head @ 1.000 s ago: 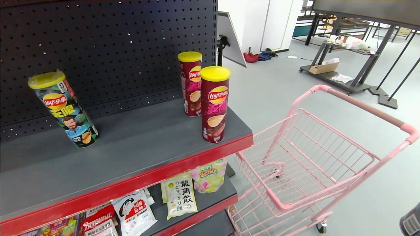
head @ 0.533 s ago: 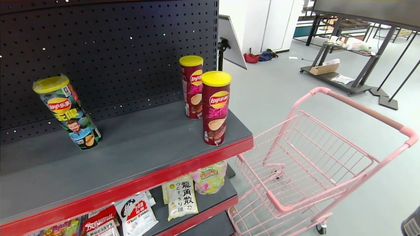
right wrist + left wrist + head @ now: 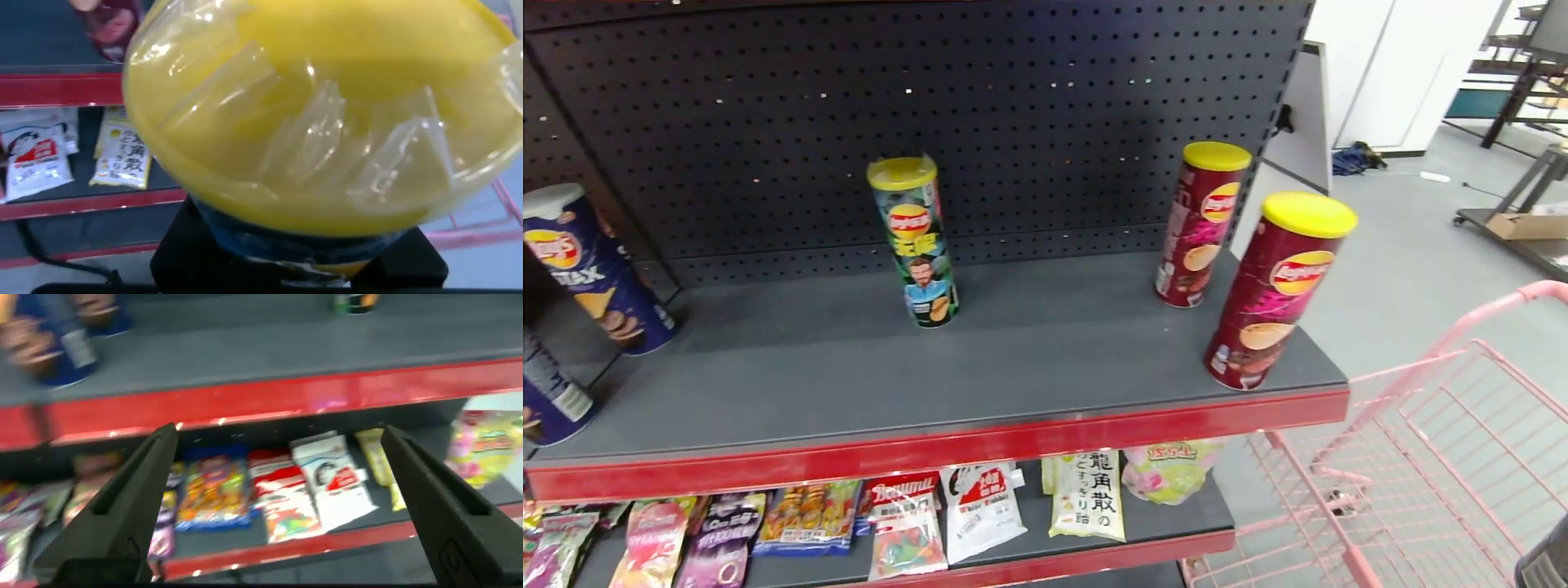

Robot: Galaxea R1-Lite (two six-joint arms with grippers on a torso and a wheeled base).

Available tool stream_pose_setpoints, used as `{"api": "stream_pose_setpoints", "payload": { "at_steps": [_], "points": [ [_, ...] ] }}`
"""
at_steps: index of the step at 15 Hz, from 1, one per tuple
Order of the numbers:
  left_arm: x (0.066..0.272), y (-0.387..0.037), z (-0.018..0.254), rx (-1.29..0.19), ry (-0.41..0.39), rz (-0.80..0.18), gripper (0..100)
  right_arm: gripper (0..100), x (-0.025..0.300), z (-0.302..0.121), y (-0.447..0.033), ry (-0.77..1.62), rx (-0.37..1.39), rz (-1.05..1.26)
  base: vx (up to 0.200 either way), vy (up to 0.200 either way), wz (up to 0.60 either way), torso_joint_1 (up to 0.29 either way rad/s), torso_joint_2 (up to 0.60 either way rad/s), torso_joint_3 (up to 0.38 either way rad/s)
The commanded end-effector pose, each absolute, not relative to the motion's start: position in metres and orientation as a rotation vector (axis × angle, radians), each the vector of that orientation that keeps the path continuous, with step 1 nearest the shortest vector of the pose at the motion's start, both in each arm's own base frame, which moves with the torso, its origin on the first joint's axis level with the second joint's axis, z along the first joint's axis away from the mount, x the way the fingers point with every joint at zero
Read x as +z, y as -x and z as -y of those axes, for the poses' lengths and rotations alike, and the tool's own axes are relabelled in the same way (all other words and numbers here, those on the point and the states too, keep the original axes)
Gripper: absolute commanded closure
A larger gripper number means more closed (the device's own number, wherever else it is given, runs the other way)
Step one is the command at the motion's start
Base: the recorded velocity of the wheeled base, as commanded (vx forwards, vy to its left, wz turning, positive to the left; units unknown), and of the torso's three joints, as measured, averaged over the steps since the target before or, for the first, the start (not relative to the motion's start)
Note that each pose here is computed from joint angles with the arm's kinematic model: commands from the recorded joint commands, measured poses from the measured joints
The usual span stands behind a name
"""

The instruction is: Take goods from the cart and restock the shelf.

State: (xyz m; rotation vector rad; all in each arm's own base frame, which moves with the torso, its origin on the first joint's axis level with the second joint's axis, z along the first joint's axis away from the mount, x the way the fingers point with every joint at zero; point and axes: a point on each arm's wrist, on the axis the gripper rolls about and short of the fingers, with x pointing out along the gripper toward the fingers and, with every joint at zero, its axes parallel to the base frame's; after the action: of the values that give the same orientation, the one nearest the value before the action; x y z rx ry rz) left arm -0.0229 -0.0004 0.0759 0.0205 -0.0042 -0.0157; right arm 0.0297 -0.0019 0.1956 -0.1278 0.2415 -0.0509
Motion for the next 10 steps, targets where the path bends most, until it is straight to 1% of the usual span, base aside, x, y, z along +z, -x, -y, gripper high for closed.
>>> {"api": "stream_pose_setpoints", "payload": {
  "at_steps": [1, 4, 7, 10],
  "points": [
    [0.076, 0.023, 0.0, -0.015, -0.02, 0.003, 0, 100, 0.191, 0.002, -0.027, 0.128, -0.052, -0.237, 0.0, 0.0, 0.0, 0.0, 0.0, 0.0],
    [0.076, 0.023, 0.0, -0.015, -0.018, 0.005, 0, 100, 0.181, 0.001, -0.013, 0.121, -0.049, -0.194, 0.0, 0.0, 0.0, 0.0, 0.0, 0.0],
    [0.076, 0.023, 0.0, -0.014, -0.023, 0.005, 0, 100, 0.168, -0.001, 0.003, 0.123, -0.009, -0.142, 0.0, 0.0, 0.0, 0.0, 0.0, 0.0],
    [0.076, 0.023, 0.0, -0.015, -0.023, 0.003, 0, 100, 0.153, -0.001, 0.015, 0.127, 0.034, -0.101, 0.0, 0.2, 0.0, 0.001, 0.0, 0.001]
  ]
}}
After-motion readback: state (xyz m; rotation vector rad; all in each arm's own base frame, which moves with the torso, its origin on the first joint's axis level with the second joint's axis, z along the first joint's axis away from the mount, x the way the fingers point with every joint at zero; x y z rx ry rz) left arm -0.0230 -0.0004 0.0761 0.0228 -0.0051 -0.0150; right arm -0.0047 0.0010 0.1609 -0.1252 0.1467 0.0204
